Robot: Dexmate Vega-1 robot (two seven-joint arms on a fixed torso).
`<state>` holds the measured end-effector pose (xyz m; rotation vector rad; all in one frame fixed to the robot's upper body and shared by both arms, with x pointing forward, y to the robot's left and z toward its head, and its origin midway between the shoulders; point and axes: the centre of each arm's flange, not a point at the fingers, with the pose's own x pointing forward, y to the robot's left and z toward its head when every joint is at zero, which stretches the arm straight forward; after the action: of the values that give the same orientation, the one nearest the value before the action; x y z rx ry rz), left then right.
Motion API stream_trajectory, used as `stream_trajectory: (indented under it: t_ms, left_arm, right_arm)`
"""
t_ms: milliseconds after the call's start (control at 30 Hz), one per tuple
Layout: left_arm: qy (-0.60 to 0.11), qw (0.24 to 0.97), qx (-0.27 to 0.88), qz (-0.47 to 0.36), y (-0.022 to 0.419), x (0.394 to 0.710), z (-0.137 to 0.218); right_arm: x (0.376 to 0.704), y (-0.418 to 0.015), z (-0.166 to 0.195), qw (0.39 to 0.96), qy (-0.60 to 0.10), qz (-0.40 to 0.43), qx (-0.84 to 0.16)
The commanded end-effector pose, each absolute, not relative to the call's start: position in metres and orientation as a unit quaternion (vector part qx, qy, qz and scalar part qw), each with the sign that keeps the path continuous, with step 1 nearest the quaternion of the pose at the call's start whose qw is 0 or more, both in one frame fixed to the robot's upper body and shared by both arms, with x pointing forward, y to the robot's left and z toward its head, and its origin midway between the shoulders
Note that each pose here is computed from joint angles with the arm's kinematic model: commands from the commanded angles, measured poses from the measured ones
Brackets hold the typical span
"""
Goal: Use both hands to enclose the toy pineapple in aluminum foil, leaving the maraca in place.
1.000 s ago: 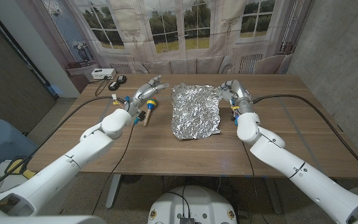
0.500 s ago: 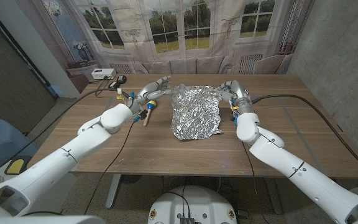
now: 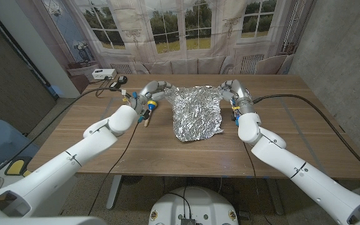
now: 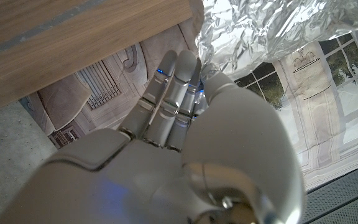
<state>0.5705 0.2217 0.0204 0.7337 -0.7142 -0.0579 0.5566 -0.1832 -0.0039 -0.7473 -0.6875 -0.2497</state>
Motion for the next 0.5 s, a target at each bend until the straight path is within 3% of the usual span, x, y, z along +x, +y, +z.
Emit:
stream_trajectory:
  t_ms: [33, 500]
  left_arm:
    - [-0.36, 0.882, 0.302, 0.044, 0.225, 0.572, 0.016]
    - [-0.337, 0.916, 0.212, 0.042, 0.227, 0.595, 0.001]
  right_arm:
    - [0.557, -0.188, -0.005, 0.867, -0.319, -0.115, -0.364]
    - [0.554, -0.199, -0.015, 0.877, -0.311, -0.099, -0.351]
